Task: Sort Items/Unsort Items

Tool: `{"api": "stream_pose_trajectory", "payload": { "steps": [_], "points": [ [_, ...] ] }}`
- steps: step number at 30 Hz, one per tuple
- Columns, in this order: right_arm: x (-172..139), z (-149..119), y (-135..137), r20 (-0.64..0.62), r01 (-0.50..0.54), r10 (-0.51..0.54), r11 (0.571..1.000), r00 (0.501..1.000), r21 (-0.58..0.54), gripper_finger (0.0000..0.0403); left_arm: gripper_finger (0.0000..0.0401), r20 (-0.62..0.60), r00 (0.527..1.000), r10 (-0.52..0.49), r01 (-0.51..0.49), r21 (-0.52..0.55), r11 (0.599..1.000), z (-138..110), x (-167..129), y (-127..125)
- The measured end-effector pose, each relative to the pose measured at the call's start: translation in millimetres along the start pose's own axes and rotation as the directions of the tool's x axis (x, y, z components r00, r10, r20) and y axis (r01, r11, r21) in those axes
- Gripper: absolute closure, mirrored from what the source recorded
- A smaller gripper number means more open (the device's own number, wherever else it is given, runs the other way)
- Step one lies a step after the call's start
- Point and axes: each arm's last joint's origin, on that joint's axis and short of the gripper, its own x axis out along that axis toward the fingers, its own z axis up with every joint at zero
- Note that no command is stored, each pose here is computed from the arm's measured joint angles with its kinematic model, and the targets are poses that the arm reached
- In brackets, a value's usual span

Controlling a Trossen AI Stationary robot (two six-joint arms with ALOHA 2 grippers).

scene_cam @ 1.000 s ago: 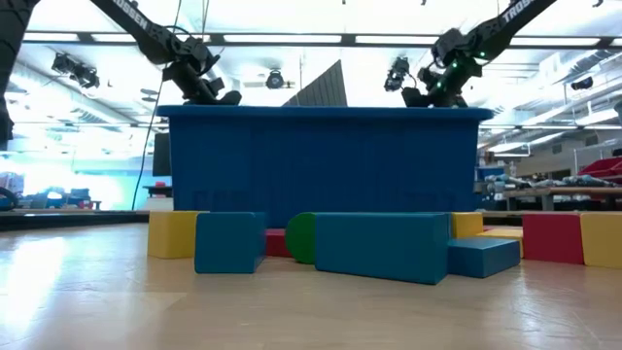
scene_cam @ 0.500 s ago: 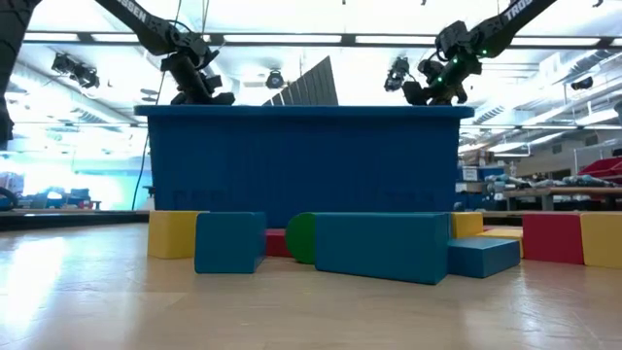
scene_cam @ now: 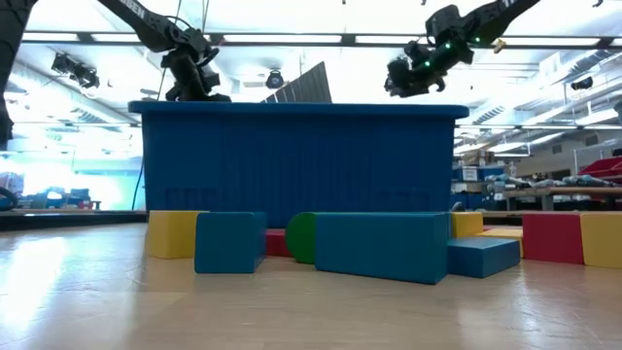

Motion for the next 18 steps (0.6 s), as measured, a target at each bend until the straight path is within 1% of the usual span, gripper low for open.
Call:
{"api": "stream_pose_trajectory", "payload": {
  "steps": [2,4,6,9,10,12,14,16,18],
  "points": [
    [1,-3,12,-0.03,-0.077,0.077,0.997,0.997,0.002,0.0257,0.0183,0.008,1.0,0.002,-0.002,-0.006,1.0,1,-1,0],
    [2,-6,21,-0.067,-0.107,0.105,0.994,0.992,-0.025,0.0288,0.0183,0.01,1.0,0.001,-0.001,-0.009,1.0,1,-2,0],
    [2,-8,26,-0.089,-0.101,0.096,0.993,0.991,-0.057,0.0325,0.0183,0.022,1.0,-0.006,0.006,-0.011,1.0,3,-7,0],
    [2,-11,22,-0.122,-0.061,0.052,0.996,0.991,-0.066,0.0383,0.0183,0.071,0.997,-0.038,0.039,-0.017,0.999,9,-20,2],
    [2,-12,20,-0.132,-0.05,0.041,0.997,0.99,-0.065,0.0393,0.0183,0.086,0.995,-0.047,0.049,-0.018,0.999,12,-25,2],
    [1,-13,16,-0.142,-0.044,0.035,0.997,0.989,-0.058,0.0391,0.0183,0.106,0.993,-0.062,0.064,-0.018,0.998,15,-37,2],
    [-1,-14,14,-0.154,-0.058,0.052,0.998,0.987,-0.038,0.0381,0.0183,0.134,0.985,-0.106,0.109,-0.011,0.994,18,-52,4],
    [-6,-10,16,-0.142,-0.095,0.091,0.995,0.986,-0.024,0.0374,0.0183,0.175,0.969,-0.174,0.176,0.005,0.984,22,-69,2],
    [-13,-3,23,-0.112,-0.161,0.159,0.987,0.981,-0.011,0.0371,0.0183,0.195,0.95,-0.245,0.244,0.026,0.969,24,-83,-2]
  ]
}}
